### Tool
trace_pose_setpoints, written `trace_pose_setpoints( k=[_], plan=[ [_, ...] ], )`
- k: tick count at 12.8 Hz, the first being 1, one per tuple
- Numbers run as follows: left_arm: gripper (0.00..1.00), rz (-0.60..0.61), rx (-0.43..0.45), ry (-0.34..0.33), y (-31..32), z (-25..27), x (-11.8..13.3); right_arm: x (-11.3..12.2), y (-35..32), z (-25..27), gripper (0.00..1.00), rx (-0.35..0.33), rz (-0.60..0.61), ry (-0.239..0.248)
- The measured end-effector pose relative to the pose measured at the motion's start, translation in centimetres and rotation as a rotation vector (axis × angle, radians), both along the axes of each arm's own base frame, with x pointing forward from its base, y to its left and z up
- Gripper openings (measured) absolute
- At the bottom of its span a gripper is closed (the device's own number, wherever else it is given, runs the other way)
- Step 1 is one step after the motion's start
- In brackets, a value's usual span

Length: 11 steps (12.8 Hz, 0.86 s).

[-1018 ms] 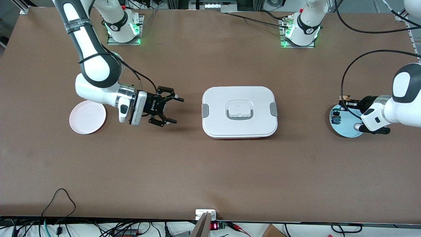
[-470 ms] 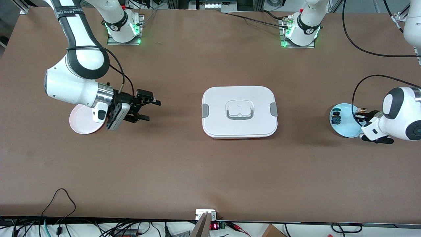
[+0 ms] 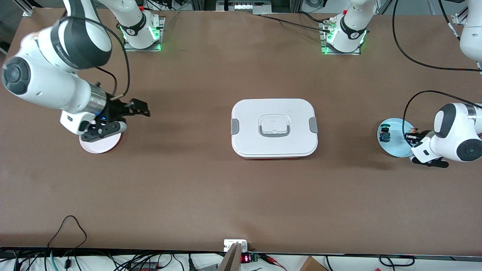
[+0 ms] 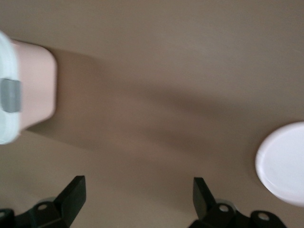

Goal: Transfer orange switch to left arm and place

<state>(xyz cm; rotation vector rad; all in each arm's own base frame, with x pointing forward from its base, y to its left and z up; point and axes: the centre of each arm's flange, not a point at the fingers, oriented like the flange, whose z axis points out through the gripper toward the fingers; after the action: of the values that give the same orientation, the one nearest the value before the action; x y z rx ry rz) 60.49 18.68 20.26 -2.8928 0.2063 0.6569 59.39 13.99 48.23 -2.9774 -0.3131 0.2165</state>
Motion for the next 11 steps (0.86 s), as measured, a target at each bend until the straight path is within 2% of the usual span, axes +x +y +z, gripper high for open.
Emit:
trace_pose_setpoints(
  k=[2,4,7,9,11],
  plan=[
    [0.34,-0.002,-0.009,0.001,-0.1,-0.9,0.0,-0.1,-2.3,2.2,1.00,-0.149,-0.006,0.022],
    [0.34,-0.002,-0.019,0.009,-0.3,-1.9,-0.2,-0.3,-3.9,3.3,1.00,-0.249,-0.035,0.047],
    [0.34,-0.008,-0.023,0.008,-0.8,-2.2,0.0,-0.6,-4.9,4.6,1.00,-0.295,-0.065,0.070],
    [0.50,-0.016,-0.025,0.005,-0.9,-2.0,0.1,-0.2,-6.8,4.8,1.00,-0.290,-0.056,0.066],
    [0.71,-0.022,-0.025,-0.011,-1.0,-1.3,0.7,0.8,-10.2,5.1,1.00,-0.259,0.002,0.017]
  ],
)
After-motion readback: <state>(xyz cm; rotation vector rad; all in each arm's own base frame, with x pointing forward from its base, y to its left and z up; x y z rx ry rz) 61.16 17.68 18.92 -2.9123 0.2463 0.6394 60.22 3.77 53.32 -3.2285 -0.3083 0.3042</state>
